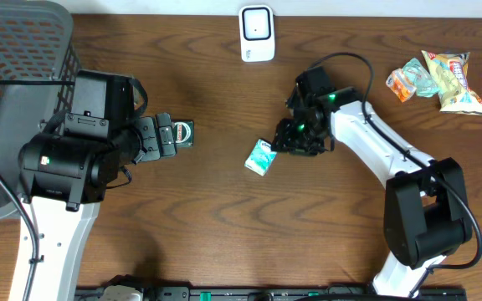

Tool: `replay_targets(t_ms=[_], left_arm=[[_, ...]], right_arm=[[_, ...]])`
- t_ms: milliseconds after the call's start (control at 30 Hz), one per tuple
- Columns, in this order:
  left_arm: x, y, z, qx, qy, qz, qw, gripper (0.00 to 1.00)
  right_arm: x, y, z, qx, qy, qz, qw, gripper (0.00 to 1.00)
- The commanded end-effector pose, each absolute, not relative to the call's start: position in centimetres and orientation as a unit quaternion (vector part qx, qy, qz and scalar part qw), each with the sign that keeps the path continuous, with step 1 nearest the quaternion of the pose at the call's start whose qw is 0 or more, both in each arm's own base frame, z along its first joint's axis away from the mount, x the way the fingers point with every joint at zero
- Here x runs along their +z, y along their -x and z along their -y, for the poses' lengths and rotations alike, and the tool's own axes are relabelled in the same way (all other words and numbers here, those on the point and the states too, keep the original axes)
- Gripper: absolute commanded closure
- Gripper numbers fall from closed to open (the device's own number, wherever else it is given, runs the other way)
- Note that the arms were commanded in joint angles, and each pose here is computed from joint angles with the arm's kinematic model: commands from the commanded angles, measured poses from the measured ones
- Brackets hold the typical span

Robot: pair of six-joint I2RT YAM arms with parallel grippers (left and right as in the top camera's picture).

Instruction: Scan the item barcode

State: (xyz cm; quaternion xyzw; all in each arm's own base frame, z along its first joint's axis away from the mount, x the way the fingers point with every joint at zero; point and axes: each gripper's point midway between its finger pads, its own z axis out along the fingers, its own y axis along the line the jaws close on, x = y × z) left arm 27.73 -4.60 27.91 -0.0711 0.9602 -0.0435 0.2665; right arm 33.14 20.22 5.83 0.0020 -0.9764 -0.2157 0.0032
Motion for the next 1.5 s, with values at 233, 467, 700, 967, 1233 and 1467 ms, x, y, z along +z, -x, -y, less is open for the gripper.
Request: replay_targets(t_ms=[233, 467, 700, 967, 1233, 1467], left_arm=[[28.3, -27.8, 4.5, -0.041, 0.071, -0.959, 0.273, 0.02], [28.3, -27.8, 4.5, -0.041, 0.071, -0.959, 0.273, 0.02], [28.3, -27.8, 4.5, -0.041, 0.071, -0.959, 0.273, 0.02], [28.3, -27.8, 4.5, -0.041, 0.071, -0.959, 0.273, 0.02], [28.3, -27.8, 4.5, -0.041, 0.071, -0.959, 0.273, 0.02], [28.3, -27.8, 4.5, -0.041, 0.071, -0.959, 0.273, 0.03]], right_arm=[[5.2, -31.8, -22.3, -0.209, 0.005, 0.978, 0.014, 0.09], [5.0, -31.9, -22.5, -0.218, 0.021, 0.976, 0.015, 0.1], [3.3, -32.3, -22.3, -0.255, 0.069, 0.964, 0.014, 0.16], [2.7, -32.5, -23.7, -0.295, 0.059, 0.954, -0.003, 0.24], [1.2, -32.6, -22.9, -0.265, 0.094, 0.959, -0.018, 0.27], [0.6, -32.6, -23.2, -0.274, 0.09, 0.957, -0.03, 0.33]])
